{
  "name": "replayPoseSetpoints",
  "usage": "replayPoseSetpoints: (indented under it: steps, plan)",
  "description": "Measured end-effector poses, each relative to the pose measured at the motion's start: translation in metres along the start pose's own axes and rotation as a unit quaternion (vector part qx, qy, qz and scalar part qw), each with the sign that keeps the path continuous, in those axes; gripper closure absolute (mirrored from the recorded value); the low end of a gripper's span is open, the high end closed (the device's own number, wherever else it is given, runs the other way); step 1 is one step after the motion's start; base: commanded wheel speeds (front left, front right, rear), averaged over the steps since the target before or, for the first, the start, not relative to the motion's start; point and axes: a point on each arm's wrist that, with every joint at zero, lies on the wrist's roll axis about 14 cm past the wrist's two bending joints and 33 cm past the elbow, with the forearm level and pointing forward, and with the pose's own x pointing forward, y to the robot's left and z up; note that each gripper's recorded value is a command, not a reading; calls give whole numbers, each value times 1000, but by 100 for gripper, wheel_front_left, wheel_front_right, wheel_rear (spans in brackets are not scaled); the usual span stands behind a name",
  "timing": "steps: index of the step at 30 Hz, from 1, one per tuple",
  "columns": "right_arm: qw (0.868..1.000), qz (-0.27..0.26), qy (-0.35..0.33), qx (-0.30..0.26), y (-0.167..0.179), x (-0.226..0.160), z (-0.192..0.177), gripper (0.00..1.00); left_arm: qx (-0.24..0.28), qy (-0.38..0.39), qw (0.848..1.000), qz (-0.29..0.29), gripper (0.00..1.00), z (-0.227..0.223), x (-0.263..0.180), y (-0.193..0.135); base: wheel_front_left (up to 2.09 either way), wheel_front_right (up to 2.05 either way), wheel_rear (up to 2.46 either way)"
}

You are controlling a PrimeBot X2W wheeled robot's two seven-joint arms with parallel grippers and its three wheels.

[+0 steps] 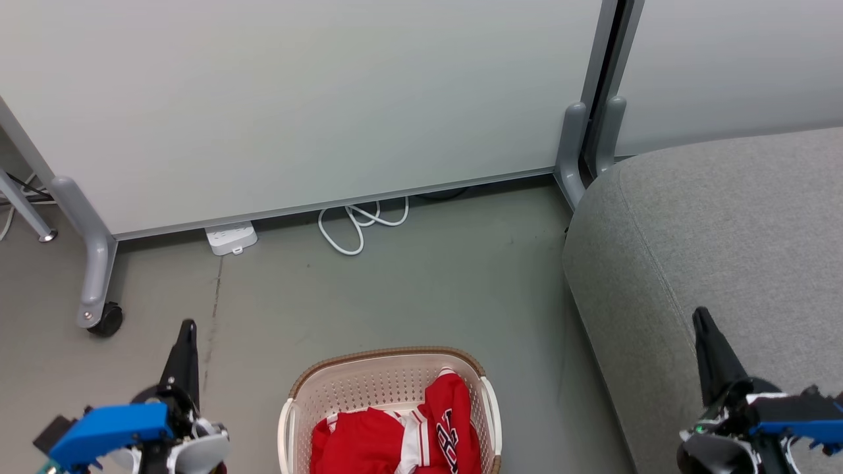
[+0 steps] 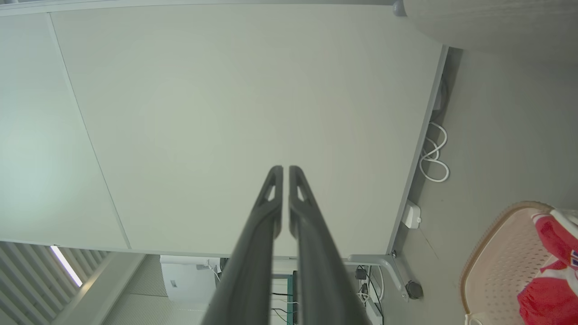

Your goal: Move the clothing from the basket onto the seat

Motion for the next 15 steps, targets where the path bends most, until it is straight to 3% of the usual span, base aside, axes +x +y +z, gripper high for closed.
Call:
replayPoseSetpoints:
  steps: [5,15]
  plan:
    - [999,-39,-2,4,-26,-11,-1,0,-7,-4,999,43,0,-1,-14,30,0,0,0]
    - [998,-42,-17,-36,-27,-10,2,0,41,-13,998,37,0,-2,-12,24,0,0,0]
